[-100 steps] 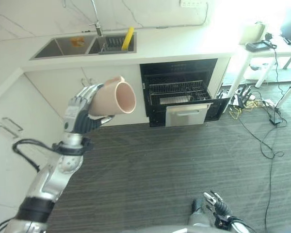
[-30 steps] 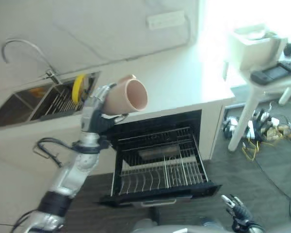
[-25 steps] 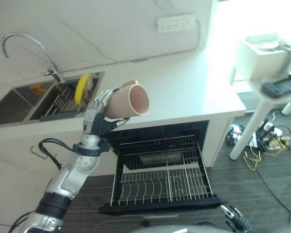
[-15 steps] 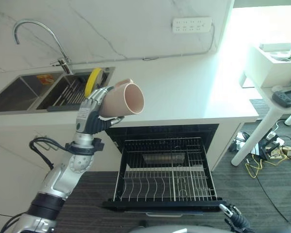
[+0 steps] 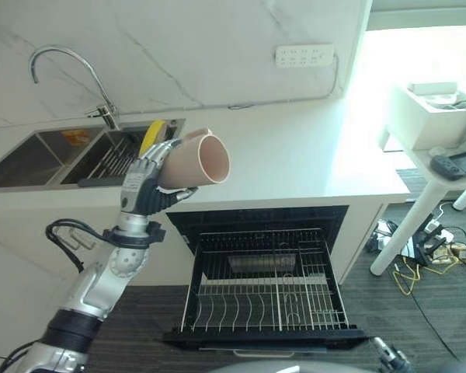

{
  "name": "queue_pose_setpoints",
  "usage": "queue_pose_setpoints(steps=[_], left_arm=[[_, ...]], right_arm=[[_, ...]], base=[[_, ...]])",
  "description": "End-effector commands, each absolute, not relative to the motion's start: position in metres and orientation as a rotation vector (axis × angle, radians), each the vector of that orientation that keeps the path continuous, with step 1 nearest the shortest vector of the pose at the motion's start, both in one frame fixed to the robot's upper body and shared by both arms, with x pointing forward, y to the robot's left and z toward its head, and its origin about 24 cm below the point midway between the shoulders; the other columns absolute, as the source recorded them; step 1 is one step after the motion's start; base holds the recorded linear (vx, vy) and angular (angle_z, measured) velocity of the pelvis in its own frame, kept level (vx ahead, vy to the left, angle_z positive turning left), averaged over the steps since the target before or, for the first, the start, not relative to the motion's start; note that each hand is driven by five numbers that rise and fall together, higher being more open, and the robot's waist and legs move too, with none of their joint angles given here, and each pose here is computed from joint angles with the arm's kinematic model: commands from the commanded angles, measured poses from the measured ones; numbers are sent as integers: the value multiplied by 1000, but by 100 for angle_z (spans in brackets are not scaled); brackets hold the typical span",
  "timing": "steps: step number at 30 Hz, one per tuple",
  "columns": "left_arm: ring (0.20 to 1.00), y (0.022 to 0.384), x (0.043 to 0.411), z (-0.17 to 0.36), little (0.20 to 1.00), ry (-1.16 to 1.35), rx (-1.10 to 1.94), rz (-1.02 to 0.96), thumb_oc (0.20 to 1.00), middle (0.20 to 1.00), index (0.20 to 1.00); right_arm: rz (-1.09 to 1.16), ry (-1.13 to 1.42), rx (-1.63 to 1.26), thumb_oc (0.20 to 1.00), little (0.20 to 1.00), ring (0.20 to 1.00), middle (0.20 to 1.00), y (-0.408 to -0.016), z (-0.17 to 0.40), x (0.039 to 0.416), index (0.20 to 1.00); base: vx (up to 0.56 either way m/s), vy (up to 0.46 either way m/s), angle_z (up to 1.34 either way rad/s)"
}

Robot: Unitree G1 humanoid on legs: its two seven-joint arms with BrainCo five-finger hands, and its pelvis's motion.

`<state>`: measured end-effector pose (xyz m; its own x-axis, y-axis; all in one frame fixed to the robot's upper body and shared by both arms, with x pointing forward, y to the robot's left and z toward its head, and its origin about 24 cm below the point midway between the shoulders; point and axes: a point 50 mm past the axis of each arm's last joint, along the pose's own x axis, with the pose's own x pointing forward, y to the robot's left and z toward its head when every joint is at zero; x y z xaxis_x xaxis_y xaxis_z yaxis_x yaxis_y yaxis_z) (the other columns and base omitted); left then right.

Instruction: Place the dishes in the dishwasher.

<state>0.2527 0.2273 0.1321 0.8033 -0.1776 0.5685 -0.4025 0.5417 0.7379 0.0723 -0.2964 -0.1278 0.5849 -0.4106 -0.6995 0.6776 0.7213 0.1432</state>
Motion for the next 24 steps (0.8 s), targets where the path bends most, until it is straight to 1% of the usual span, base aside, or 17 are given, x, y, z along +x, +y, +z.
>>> queue_pose_setpoints(steps=[1,3,4,5,7,9,10,11,13,16,18,20,24], left_arm=[[200,241,257,168,200,-775,1012,225,200,200,200],[200,245,255,165,200,-763,1012,229,200,200,200],[200,248,254,163,200,-752,1008,234,200,200,200],[200,249,253,161,200,-746,1008,236,200,200,200],[200,246,254,156,200,-733,990,218,200,200,200],[200,244,256,154,200,-720,986,206,200,200,200],[200,242,257,146,200,-688,977,187,200,200,200],[200,240,259,143,200,-666,964,169,200,200,200],[200,235,262,137,200,-616,944,124,200,200,200],[200,223,269,123,200,-516,782,37,200,200,200],[200,215,271,116,200,-484,724,7,200,200,200],[200,205,273,105,200,-428,597,-25,200,200,200],[200,188,273,90,200,-360,421,-67,200,200,200]], right_arm=[[-695,405,441,1000,1000,1000,1000,-306,-101,117,1000],[-679,235,435,1000,1000,1000,1000,-312,-76,136,1000],[-639,94,415,1000,1000,1000,1000,-311,-53,151,1000],[-616,21,403,1000,1000,1000,1000,-312,-41,157,1000],[-573,-122,390,1000,1000,1000,1000,-312,-15,168,1000],[-540,-182,368,1000,1000,1000,1000,-310,-2,173,1000],[-461,-271,335,1000,1000,1000,1000,-302,20,186,1000],[-414,-309,318,1000,1000,1000,1000,-295,30,191,1000],[-309,-352,276,1000,1000,1000,1000,-281,44,199,1000],[-100,-373,268,1000,1000,1000,1000,-253,59,213,1000],[-28,-373,252,1000,1000,1000,1000,-242,64,218,1000],[58,-364,250,1000,1000,1000,1000,-227,67,223,1000],[187,-353,315,1000,1000,1000,1000,-202,70,230,1000]], base=[[-25,-12,-15],[-27,-2,-13],[-33,10,-8],[-22,27,-12],[-3,44,-16],[-1,48,-10],[2,63,-5],[2,60,-5],[-2,39,-13],[-6,28,-15],[-7,15,-6],[0,0,0],[0,0,0]])
